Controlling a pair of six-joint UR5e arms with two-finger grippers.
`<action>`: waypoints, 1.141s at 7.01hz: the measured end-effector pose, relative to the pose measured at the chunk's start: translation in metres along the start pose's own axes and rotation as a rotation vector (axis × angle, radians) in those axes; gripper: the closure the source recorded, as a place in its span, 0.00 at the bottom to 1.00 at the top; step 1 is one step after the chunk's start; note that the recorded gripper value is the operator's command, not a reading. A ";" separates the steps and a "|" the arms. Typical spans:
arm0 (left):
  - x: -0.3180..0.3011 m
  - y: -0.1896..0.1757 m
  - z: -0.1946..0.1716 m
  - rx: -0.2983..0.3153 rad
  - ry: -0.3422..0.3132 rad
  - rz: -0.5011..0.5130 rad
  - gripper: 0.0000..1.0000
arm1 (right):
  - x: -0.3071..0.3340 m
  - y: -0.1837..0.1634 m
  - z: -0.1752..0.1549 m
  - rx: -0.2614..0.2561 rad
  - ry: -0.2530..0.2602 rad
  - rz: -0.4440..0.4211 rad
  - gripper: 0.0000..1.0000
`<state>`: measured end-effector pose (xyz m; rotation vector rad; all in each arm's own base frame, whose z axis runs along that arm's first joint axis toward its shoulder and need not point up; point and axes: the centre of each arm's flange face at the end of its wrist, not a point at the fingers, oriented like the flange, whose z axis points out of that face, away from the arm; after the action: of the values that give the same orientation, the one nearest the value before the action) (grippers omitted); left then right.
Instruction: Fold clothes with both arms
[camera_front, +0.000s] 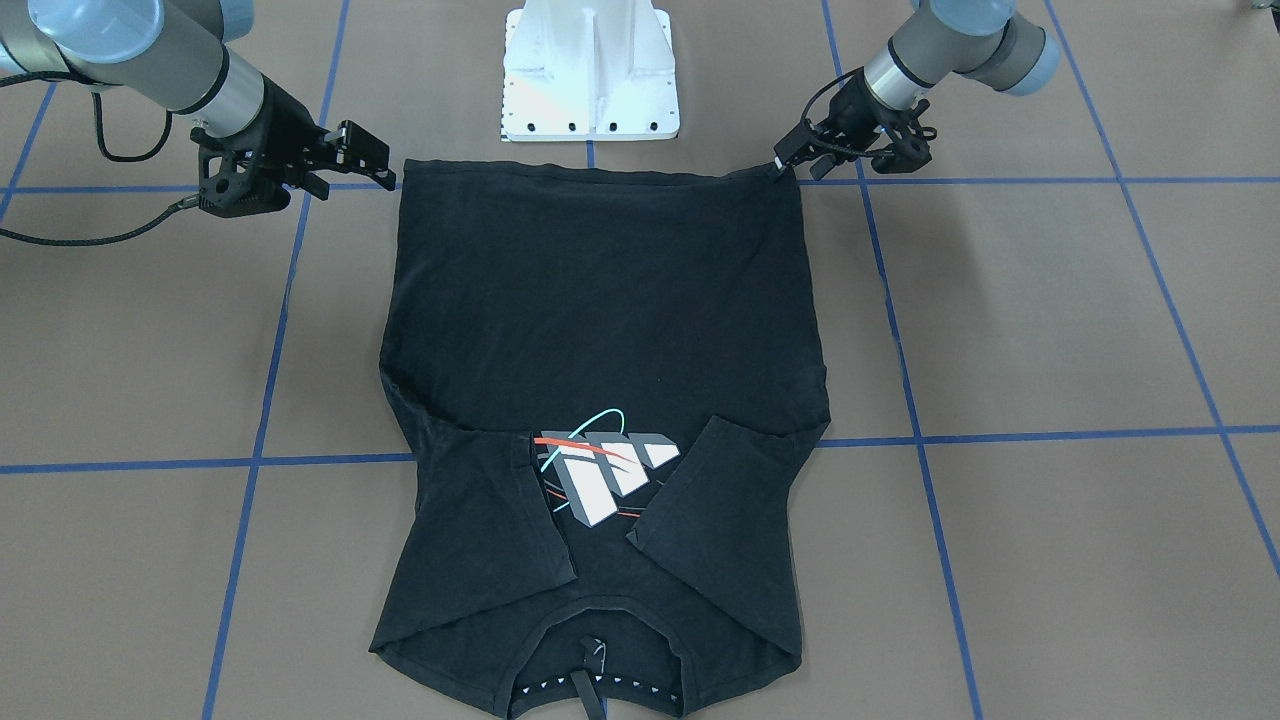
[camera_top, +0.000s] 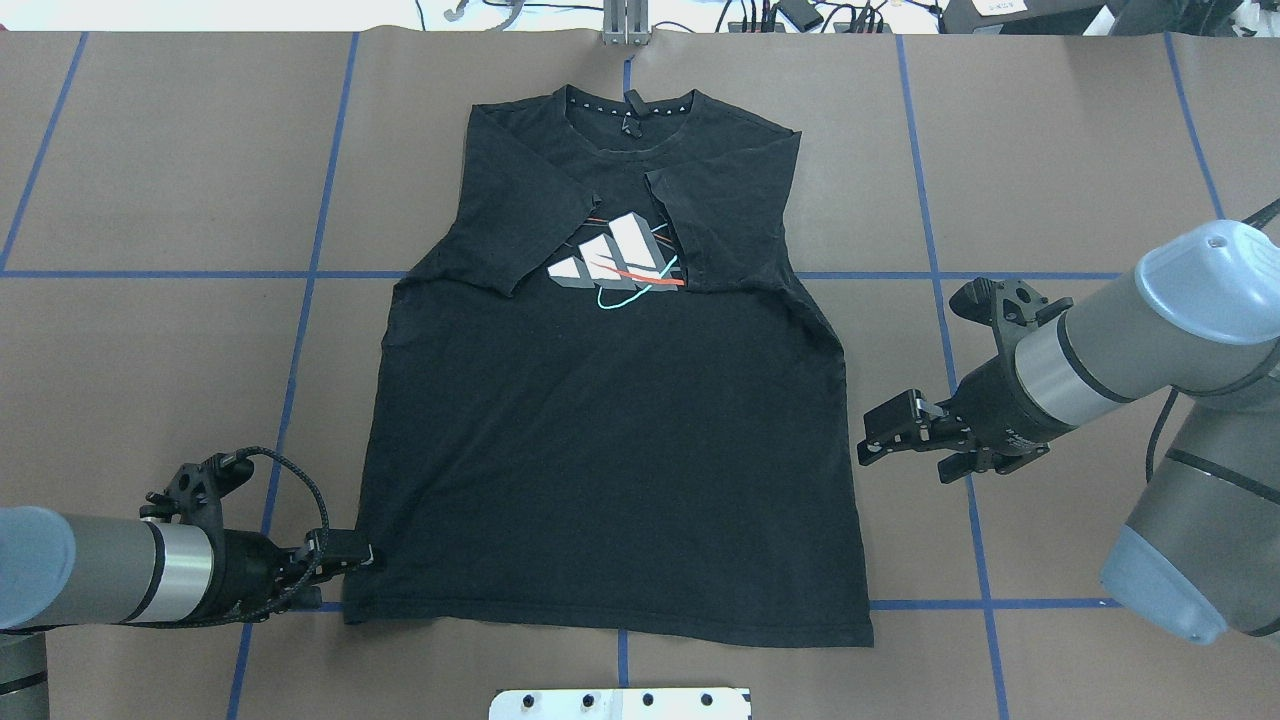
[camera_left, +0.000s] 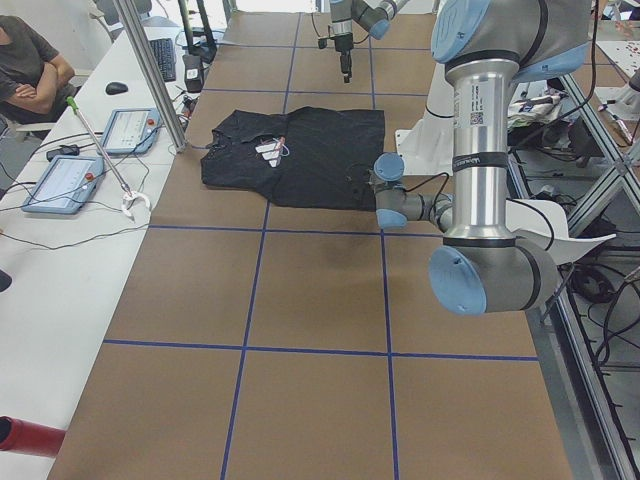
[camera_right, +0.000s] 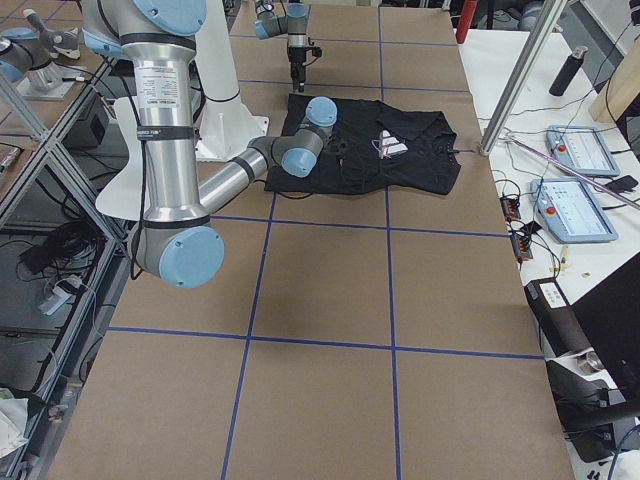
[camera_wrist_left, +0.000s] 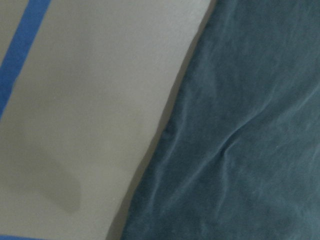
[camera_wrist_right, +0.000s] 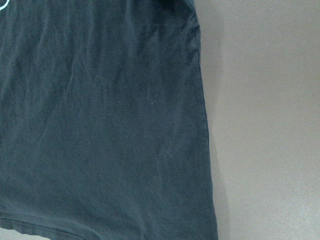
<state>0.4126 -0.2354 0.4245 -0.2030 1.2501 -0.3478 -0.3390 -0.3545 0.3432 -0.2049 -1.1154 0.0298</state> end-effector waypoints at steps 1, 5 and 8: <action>0.001 0.004 0.004 -0.006 -0.012 -0.011 0.14 | 0.000 0.000 0.000 -0.001 0.000 0.000 0.00; 0.015 0.015 0.022 -0.010 -0.060 -0.033 0.18 | 0.012 0.004 -0.001 -0.002 -0.018 -0.015 0.00; 0.011 0.015 0.020 -0.008 -0.069 -0.034 0.18 | 0.009 0.005 -0.001 -0.004 -0.025 -0.007 0.00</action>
<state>0.4368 -0.2266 0.4158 -0.2410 1.1811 -0.3620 -0.3336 -0.3488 0.3500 -0.2046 -1.1413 0.0239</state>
